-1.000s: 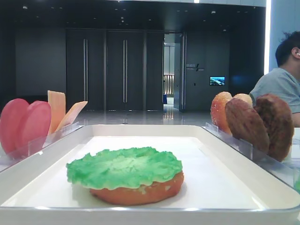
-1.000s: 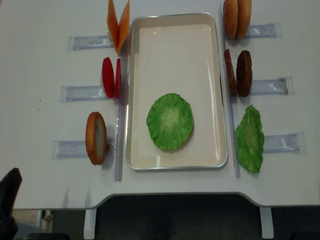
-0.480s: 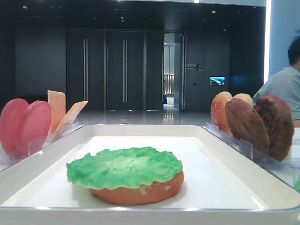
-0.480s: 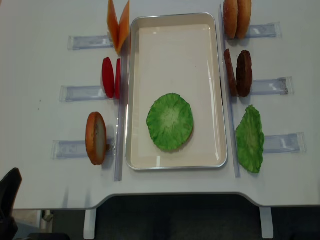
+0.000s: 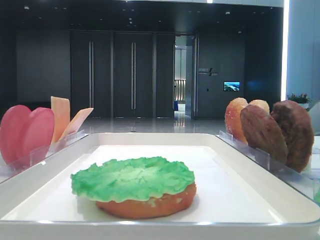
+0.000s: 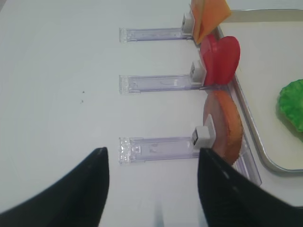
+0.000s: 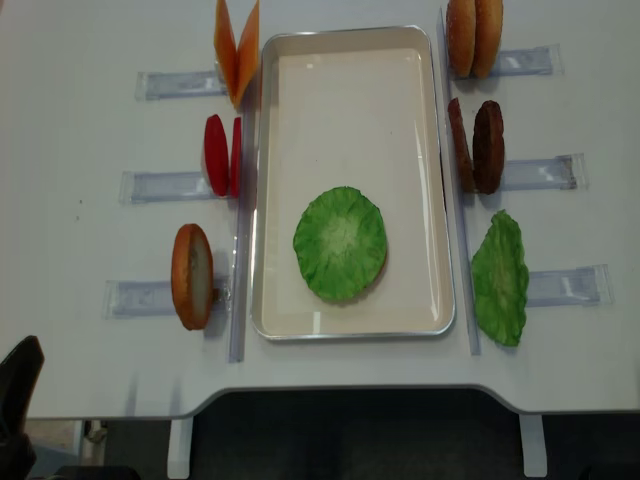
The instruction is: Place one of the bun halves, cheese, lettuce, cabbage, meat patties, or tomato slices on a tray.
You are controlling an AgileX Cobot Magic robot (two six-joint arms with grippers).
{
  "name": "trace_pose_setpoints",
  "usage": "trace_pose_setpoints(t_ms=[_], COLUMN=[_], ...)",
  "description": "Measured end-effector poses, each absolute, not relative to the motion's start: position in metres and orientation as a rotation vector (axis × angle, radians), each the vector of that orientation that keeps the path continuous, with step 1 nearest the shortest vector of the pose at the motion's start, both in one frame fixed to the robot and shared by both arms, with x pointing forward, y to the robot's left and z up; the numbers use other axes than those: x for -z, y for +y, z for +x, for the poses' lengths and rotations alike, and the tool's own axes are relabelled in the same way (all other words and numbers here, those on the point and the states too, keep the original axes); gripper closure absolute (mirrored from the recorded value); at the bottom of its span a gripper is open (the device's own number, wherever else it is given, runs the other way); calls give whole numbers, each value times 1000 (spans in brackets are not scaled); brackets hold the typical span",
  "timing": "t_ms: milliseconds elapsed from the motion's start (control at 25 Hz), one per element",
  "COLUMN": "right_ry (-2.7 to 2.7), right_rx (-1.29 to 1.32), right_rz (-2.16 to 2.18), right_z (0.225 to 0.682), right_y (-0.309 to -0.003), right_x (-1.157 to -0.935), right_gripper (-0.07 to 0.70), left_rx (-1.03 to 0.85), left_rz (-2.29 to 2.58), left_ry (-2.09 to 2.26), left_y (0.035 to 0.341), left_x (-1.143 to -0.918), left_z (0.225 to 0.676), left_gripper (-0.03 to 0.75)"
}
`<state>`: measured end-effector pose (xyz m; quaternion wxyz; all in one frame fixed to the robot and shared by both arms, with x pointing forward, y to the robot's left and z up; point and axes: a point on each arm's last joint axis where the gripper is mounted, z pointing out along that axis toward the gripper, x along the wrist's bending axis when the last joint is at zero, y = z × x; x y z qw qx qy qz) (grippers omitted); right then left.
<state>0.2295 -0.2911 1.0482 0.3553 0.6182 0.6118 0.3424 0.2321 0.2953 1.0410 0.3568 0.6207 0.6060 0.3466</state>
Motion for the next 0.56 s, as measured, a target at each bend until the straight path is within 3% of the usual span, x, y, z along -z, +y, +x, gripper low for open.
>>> trace_pose_setpoints(t_ms=[560], right_ry=[1583], right_rx=[-886], right_rz=[1595], right_z=[229], right_y=[-291], right_x=[-1048], right_gripper=[144], left_rx=[-895], left_rz=[1603], left_ry=[1565], left_y=[295], left_x=[-1041], left_z=[232], left_gripper=[263])
